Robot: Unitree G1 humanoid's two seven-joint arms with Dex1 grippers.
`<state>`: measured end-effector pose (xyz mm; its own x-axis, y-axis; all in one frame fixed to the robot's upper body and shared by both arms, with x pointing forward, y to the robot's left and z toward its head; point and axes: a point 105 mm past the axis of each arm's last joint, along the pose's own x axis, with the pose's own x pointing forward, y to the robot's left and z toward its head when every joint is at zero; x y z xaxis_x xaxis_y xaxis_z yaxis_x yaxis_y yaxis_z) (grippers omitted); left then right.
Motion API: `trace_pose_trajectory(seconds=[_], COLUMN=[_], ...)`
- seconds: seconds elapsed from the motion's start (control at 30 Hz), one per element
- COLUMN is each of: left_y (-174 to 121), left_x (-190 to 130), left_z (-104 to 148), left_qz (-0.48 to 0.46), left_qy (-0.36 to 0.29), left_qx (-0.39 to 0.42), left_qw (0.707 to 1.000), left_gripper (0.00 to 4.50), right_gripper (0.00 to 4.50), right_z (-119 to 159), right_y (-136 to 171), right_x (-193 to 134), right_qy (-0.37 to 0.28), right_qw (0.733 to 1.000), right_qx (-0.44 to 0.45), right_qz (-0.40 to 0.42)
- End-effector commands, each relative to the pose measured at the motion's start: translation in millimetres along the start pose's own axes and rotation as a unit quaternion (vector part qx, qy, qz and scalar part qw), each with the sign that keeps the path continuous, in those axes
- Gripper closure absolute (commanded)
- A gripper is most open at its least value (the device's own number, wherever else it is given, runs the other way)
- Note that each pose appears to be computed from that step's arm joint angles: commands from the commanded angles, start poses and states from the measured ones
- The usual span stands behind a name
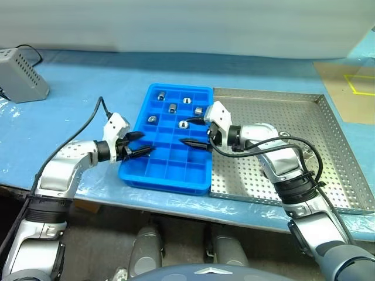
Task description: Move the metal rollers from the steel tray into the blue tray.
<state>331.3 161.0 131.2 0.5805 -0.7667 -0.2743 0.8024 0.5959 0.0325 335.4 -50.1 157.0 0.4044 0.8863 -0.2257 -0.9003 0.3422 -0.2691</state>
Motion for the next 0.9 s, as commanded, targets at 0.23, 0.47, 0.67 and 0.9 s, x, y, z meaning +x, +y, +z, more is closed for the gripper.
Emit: trace_pose_trajectory(seconds=[0.23,0.47,0.67,0.9], left_y=[-30,-54,-99,-139], left_x=[35,85,130,168], left_z=[87,96,90,80], left_qz=[-0.094,-0.212,-0.326,-0.401], left_qy=[-0.104,-0.087,-0.074,-0.047], left_qx=[0.081,0.114,0.149,0.167], left_qw=[0.987,0.967,0.931,0.899], left_gripper=[0.91,0.91,0.91,0.91], right_gripper=[0.77,0.77,0.77,0.77], right_z=[13,3,-6,-15], right_y=[-20,-46,-35,0], right_x=[-37,-106,-155,-185], right_qy=[-0.013,0.039,0.070,0.089], right_qw=[0.998,0.983,0.962,0.934], right_qx=[-0.019,-0.025,-0.012,0.024], right_qz=[-0.065,-0.176,-0.265,-0.346])
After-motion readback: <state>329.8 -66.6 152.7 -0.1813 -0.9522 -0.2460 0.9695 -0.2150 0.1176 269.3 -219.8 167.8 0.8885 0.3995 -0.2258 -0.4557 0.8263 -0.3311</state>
